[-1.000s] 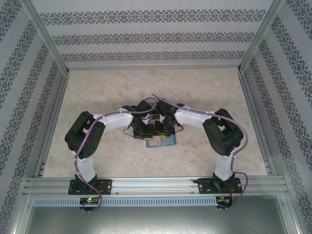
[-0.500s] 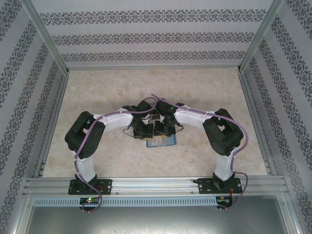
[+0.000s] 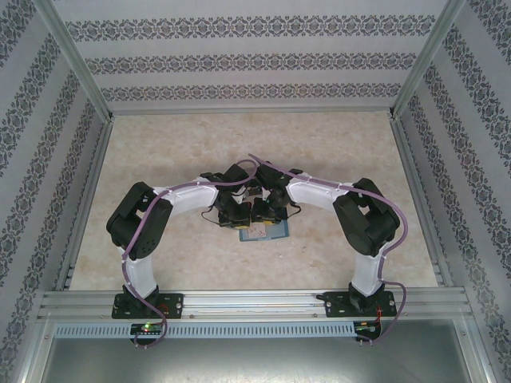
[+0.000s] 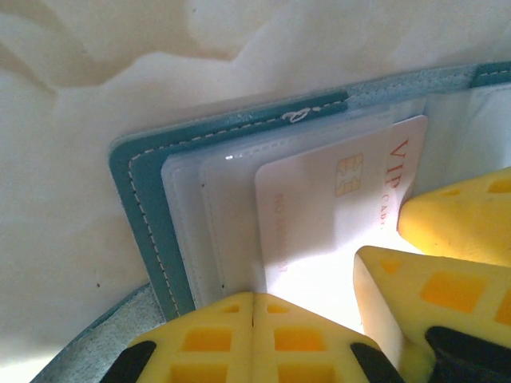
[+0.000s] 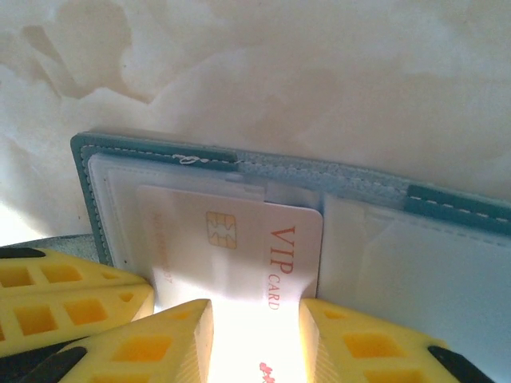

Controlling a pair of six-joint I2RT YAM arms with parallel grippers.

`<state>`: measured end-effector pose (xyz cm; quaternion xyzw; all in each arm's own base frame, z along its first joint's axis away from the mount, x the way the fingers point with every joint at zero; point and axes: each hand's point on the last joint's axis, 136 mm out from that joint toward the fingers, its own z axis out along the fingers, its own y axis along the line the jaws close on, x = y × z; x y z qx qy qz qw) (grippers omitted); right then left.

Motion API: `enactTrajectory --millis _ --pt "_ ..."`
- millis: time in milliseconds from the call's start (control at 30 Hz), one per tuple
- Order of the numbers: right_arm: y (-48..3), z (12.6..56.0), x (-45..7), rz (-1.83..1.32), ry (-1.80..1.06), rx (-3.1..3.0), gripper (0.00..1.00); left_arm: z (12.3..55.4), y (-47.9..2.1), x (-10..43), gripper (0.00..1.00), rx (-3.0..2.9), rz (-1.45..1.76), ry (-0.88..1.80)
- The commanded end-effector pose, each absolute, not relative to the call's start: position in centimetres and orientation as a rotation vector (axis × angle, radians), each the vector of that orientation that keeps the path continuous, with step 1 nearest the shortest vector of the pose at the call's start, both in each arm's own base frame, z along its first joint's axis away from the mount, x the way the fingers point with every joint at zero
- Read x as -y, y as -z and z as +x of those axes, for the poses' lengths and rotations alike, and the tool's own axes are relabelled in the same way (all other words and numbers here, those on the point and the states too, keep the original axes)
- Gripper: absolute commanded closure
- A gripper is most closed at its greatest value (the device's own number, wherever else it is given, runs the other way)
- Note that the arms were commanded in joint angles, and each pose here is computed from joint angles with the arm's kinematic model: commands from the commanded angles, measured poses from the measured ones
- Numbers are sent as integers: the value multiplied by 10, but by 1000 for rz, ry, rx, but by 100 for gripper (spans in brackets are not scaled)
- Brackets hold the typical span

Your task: Take the credit cards out of the card holder

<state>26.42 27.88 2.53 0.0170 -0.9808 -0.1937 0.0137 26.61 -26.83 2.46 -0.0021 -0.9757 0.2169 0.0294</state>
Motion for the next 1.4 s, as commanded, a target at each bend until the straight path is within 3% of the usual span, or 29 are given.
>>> enactTrajectory --millis 0,467,1367 --pt "-21 256 -265 2 555 3034 64 244 6 248 97 2959 -1 -462" --pt "-33 257 -266 -9 611 3050 59 240 9 246 97 2949 -1 -448" --pt "-44 256 -263 -33 670 3058 64 241 9 249 97 2943 -7 -457"
